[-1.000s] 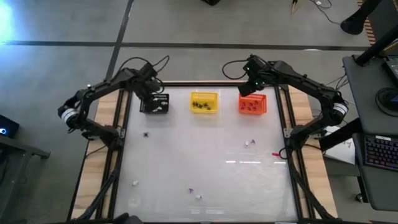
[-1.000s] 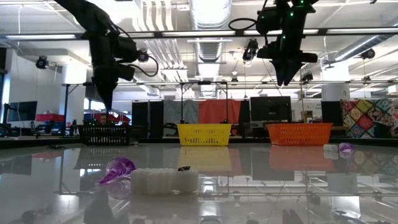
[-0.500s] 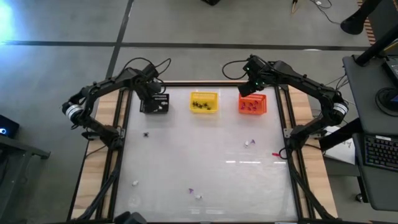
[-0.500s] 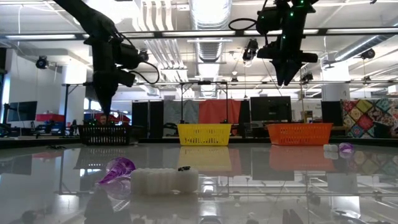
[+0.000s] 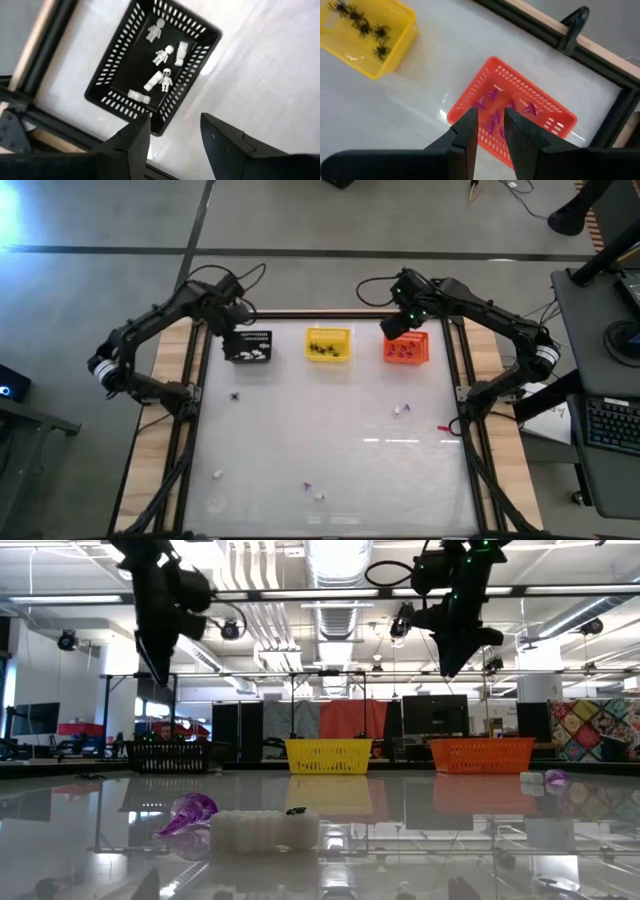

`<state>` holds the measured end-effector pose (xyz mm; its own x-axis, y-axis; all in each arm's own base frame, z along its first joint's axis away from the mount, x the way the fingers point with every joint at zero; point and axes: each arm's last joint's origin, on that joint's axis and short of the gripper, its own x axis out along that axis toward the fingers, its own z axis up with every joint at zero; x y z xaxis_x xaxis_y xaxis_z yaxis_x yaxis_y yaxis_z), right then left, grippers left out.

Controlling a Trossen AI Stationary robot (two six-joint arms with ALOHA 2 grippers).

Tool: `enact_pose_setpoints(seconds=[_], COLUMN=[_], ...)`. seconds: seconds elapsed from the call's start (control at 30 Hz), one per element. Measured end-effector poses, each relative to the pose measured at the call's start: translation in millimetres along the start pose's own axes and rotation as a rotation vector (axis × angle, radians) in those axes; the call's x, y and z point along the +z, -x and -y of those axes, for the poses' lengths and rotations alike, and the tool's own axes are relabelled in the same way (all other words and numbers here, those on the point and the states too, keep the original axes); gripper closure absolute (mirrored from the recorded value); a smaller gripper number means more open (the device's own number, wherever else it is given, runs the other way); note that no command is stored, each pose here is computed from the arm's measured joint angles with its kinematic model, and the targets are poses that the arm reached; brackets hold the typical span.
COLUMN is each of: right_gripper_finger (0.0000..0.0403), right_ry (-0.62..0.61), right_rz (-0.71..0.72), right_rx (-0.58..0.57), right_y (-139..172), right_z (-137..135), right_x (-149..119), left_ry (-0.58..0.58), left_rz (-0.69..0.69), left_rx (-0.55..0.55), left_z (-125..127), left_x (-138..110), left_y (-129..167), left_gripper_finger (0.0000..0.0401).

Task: Sort Halloween decoration
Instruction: Put the purple witch hat toy into the orange basket

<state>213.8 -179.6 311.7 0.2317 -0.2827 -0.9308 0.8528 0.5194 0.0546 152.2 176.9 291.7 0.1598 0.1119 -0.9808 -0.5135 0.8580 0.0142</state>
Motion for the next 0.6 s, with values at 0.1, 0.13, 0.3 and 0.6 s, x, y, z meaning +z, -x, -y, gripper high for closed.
enact_pose_setpoints(seconds=[0.1,0.13,0.3,0.6], right_gripper_finger=[0.0323,0.0325,0.0334,0.0334], right_ry=[-0.002,-0.002,-0.020,0.009], right_rz=[0.024,0.028,0.056,0.058], right_rx=[0.023,0.043,0.214,0.416], right_y=[0,0,1,4], right_z=[-1,-2,-9,-34], right_x=[3,3,10,9], left_ry=[0.012,0.019,0.048,0.061], left_rz=[0.069,0.092,0.201,0.294], left_rx=[0.001,0.008,0.038,0.063], left_z=[5,7,15,23], left_x=[-11,-14,-34,-55], left_y=[20,26,50,70], left_gripper_finger=[0.0244,0.0244,0.0244,0.0244])
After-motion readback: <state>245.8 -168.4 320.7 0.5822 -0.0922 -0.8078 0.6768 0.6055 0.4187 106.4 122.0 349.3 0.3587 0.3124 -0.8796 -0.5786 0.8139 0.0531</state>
